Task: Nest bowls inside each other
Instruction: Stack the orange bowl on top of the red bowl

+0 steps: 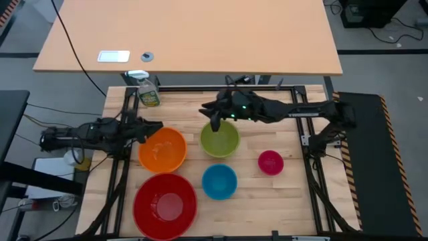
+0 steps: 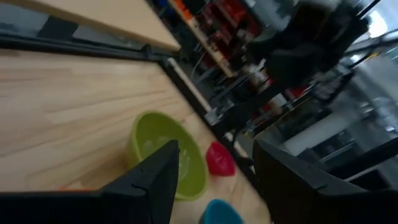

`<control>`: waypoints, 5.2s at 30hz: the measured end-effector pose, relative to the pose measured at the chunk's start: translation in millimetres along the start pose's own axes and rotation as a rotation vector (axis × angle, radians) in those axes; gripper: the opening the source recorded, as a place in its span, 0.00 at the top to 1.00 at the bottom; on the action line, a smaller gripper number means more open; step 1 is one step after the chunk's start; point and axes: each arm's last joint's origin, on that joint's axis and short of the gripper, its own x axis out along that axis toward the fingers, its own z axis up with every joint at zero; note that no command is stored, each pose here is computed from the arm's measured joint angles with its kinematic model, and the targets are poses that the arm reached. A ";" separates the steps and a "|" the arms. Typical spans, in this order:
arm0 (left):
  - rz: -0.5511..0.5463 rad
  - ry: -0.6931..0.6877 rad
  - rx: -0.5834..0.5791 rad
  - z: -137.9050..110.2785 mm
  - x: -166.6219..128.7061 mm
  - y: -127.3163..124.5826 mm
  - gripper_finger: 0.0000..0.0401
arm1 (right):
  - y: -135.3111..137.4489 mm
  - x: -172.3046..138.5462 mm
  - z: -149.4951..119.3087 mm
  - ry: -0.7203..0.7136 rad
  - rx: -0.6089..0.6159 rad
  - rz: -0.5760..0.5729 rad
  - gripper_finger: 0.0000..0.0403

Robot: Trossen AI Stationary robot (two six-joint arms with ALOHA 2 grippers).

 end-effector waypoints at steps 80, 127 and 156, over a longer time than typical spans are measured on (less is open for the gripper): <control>0.158 0.333 0.264 46.0 -20.6 -49.9 0.48 | 1.2 146.2 -71.0 0.380 -0.234 -0.086 0.31; 0.163 0.330 0.265 46.0 -20.4 -49.7 0.48 | -12.5 143.9 -102.3 0.467 -0.196 -0.205 0.39; 0.092 0.304 0.293 48.9 -18.7 -55.4 0.48 | -18.6 139.5 -108.3 0.554 -0.074 -0.231 0.85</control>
